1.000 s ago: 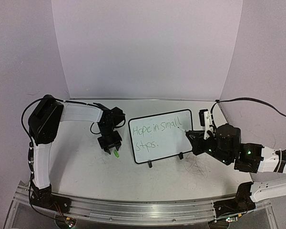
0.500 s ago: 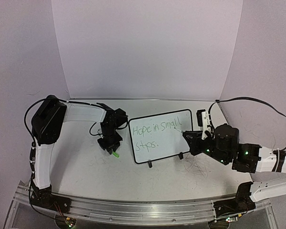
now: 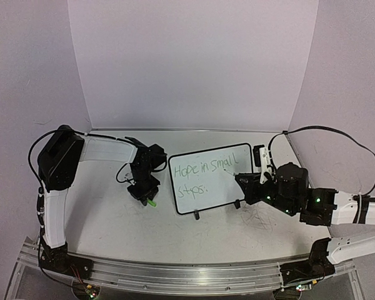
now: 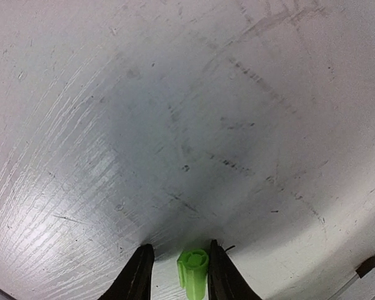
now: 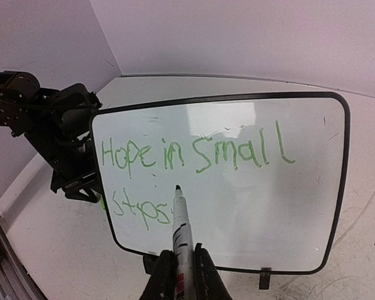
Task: Write a sentence on the whiteboard
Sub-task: Pick up the pen cap from the center of the board.
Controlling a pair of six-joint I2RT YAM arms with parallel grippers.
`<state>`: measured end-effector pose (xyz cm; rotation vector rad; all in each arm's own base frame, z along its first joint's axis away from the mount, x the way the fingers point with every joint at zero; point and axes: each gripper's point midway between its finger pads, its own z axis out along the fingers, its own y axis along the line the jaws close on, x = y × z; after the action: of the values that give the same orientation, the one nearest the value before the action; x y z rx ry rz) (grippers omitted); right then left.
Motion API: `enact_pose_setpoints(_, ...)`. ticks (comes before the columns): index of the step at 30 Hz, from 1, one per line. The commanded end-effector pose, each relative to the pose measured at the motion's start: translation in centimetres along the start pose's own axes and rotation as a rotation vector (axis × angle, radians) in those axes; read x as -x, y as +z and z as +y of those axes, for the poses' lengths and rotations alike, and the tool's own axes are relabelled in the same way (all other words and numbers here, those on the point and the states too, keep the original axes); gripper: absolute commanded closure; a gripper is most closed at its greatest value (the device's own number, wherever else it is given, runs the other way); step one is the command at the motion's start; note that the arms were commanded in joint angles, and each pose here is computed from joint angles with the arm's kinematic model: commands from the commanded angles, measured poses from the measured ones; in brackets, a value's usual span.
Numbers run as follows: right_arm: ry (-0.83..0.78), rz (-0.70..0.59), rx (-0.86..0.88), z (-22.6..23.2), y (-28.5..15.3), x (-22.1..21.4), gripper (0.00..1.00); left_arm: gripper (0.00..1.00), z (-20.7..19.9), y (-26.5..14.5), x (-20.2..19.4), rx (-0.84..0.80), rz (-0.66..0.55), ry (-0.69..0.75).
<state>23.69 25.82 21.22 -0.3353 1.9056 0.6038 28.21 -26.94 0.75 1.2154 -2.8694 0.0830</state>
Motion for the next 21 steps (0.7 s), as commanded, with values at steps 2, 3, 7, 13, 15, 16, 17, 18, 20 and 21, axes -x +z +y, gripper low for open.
enact_pose_setpoints(2, 0.027, -0.046, 0.026, 0.6, -0.1, 1.3, 1.00, 0.71, 2.7, 1.2, -2.9, 0.112, 0.102, -0.031)
enact_pose_setpoints(3, 0.027, -0.047, 0.025, 0.6, -0.1, 1.4, 1.00, 0.73, 2.6, 1.3, -2.9, 0.111, 0.102, -0.036)
enact_pose_setpoints(7, 0.029, -0.046, 0.026, 0.5, -0.1, 1.3, 1.00, 0.79, 2.6, 1.9, -3.3, 0.111, 0.123, -0.054)
enact_pose_setpoints(13, 0.013, -0.014, 0.043, 1.1, 0.5, 0.5, 1.00, 0.91, 2.0, 1.9, -3.6, 0.053, 0.148, -0.097)
enact_pose_setpoints(15, 0.007, 0.004, 0.064, 1.9, 1.0, -0.1, 1.00, 0.96, 2.1, 1.4, -3.7, 0.030, 0.154, -0.106)
enact_pose_setpoints(16, 0.007, 0.010, 0.080, 2.5, 1.2, -0.3, 1.00, 0.98, 2.2, 1.2, -3.7, 0.022, 0.152, -0.109)
enact_pose_setpoints(17, 0.007, 0.017, 0.096, 3.2, 1.3, -0.5, 1.00, 1.00, 2.4, 0.9, -3.6, 0.013, 0.149, -0.111)
enact_pose_setpoints(18, 0.006, 0.026, 0.113, 3.9, 1.6, -0.8, 1.00, 1.00, 2.4, 0.5, -3.5, 0.000, 0.144, -0.112)
enact_pose_setpoints(20, 0.014, 0.039, 0.176, 6.0, 1.9, -1.2, 1.00, 1.00, 2.9, -0.1, -3.3, -0.019, 0.133, -0.112)
enact_pose_setpoints(21, 0.025, 0.044, 0.210, 6.9, 2.2, -1.3, 1.00, 1.00, 3.2, -0.4, -3.3, -0.030, 0.134, -0.114)
